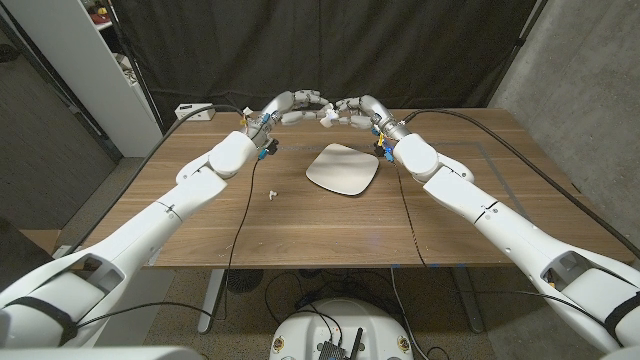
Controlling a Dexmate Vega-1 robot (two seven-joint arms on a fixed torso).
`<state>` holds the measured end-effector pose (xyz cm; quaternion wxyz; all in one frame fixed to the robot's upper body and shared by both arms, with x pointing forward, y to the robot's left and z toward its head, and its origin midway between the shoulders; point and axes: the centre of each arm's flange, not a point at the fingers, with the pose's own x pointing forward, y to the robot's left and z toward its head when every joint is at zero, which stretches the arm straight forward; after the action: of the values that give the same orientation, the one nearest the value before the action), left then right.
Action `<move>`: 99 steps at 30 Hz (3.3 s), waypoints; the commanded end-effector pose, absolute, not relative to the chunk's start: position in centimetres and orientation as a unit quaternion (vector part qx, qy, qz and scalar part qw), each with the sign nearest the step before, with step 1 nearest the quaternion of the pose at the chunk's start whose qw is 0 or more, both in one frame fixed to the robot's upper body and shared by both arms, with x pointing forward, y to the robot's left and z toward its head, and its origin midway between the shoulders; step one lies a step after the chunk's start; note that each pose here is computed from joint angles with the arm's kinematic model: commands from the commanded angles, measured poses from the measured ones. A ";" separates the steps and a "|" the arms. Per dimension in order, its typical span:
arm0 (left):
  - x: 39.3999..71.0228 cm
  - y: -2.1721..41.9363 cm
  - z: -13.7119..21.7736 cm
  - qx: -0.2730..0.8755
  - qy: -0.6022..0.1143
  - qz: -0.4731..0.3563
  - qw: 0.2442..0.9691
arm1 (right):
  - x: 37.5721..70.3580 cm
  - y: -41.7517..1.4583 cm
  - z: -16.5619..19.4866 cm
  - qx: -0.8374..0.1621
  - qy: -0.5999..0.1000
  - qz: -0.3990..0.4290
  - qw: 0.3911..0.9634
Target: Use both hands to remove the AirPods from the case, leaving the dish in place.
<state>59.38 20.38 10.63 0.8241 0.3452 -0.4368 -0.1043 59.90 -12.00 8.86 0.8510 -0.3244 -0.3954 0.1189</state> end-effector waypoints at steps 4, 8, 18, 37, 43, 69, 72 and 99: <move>59.2 21.1 10.5 0.322 -0.449 -0.100 0.828 | 60.1 -11.9 8.8 -0.328 -0.390 0.125 0.851; 59.1 21.3 10.5 0.332 -0.443 -0.098 0.827 | 60.0 -11.9 9.0 -0.331 -0.391 0.124 0.850; 58.8 21.1 10.5 0.354 -0.439 -0.080 0.822 | 59.8 -11.8 9.1 -0.331 -0.396 0.125 0.848; 59.1 20.3 10.3 0.364 -0.426 -0.095 0.823 | 59.2 -11.0 8.7 -0.334 -0.402 0.135 0.842; 59.2 20.3 10.2 0.363 -0.423 -0.096 0.825 | 59.0 -10.4 8.7 -0.340 -0.403 0.145 0.837; 59.0 20.1 9.2 0.390 -0.408 -0.076 0.822 | 58.5 -9.8 8.5 -0.344 -0.416 0.148 0.829; 59.0 20.1 9.1 0.379 -0.411 -0.079 0.825 | 58.5 -9.8 8.5 -0.344 -0.415 0.148 0.830; 57.2 20.9 9.3 0.331 -0.438 -0.074 0.832 | 59.4 -11.4 8.6 -0.347 -0.399 0.129 0.839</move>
<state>58.10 20.32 9.21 0.8308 0.3407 -0.4327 -0.0805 58.94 -10.65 8.33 0.8345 -0.3484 -0.4046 0.1362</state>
